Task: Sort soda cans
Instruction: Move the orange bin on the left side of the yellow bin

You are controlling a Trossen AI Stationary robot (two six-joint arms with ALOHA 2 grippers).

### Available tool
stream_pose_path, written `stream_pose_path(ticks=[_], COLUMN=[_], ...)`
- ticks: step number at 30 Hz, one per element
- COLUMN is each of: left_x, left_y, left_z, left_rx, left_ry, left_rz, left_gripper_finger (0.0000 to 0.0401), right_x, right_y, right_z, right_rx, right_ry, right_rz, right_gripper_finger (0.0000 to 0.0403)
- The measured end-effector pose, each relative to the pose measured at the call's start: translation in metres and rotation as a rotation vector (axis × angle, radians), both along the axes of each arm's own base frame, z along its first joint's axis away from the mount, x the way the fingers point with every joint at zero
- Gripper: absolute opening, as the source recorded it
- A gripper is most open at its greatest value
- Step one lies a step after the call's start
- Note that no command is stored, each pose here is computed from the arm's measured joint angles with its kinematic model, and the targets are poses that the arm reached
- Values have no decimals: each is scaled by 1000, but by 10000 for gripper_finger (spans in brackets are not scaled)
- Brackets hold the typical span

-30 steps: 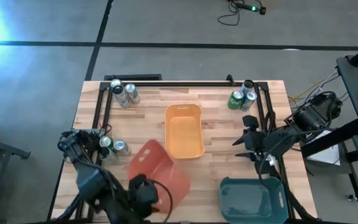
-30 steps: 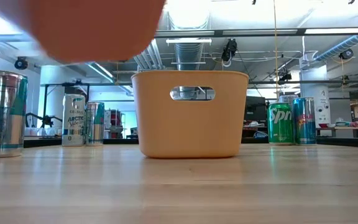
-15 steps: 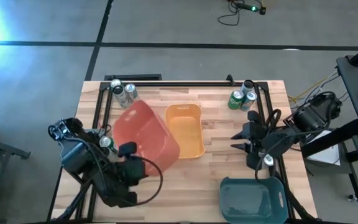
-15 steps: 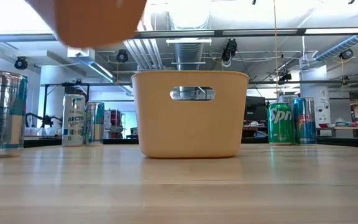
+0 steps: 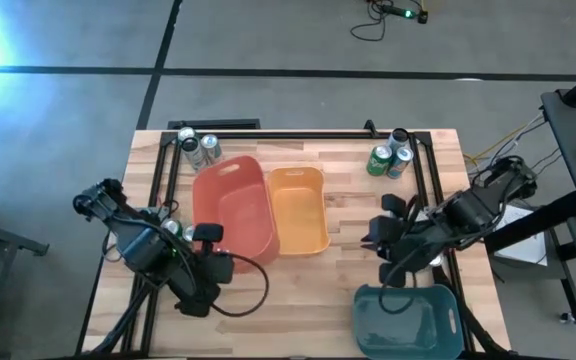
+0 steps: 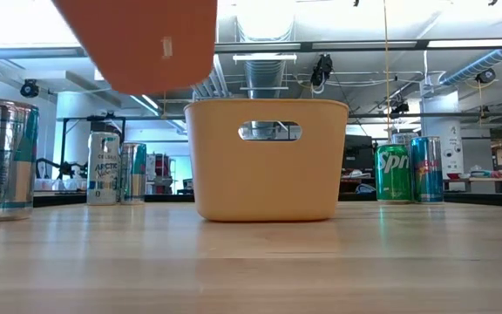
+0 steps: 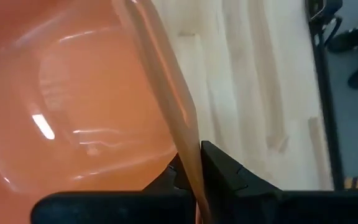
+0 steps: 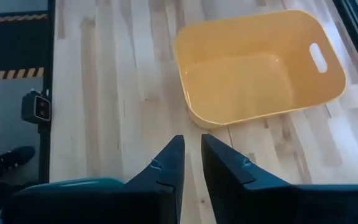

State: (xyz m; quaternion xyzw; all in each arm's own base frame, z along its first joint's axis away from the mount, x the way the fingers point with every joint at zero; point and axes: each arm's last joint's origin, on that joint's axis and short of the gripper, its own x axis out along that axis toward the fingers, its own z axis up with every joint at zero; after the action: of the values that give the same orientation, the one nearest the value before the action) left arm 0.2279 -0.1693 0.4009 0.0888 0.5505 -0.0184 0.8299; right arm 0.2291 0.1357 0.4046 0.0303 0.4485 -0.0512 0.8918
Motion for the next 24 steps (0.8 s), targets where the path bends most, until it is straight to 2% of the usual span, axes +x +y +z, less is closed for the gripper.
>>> stream_pose_path(ticks=[10,16,24], left_x=[-25,-27,-27], left_y=[23,27,36], left_z=[-35,-58,-81], left_rx=[55,68,69], left_ry=[150,189,242], left_rz=[-55,-99,-97], left_gripper_finger=[0,0,0], right_x=[17,19,19], right_y=[10,9,9], right_z=[-17,-17,-17], right_rx=[6,22,54], right_ry=[23,-13,-23], right_rz=[-122,-223,-263], right_gripper_finger=[65,76,94])
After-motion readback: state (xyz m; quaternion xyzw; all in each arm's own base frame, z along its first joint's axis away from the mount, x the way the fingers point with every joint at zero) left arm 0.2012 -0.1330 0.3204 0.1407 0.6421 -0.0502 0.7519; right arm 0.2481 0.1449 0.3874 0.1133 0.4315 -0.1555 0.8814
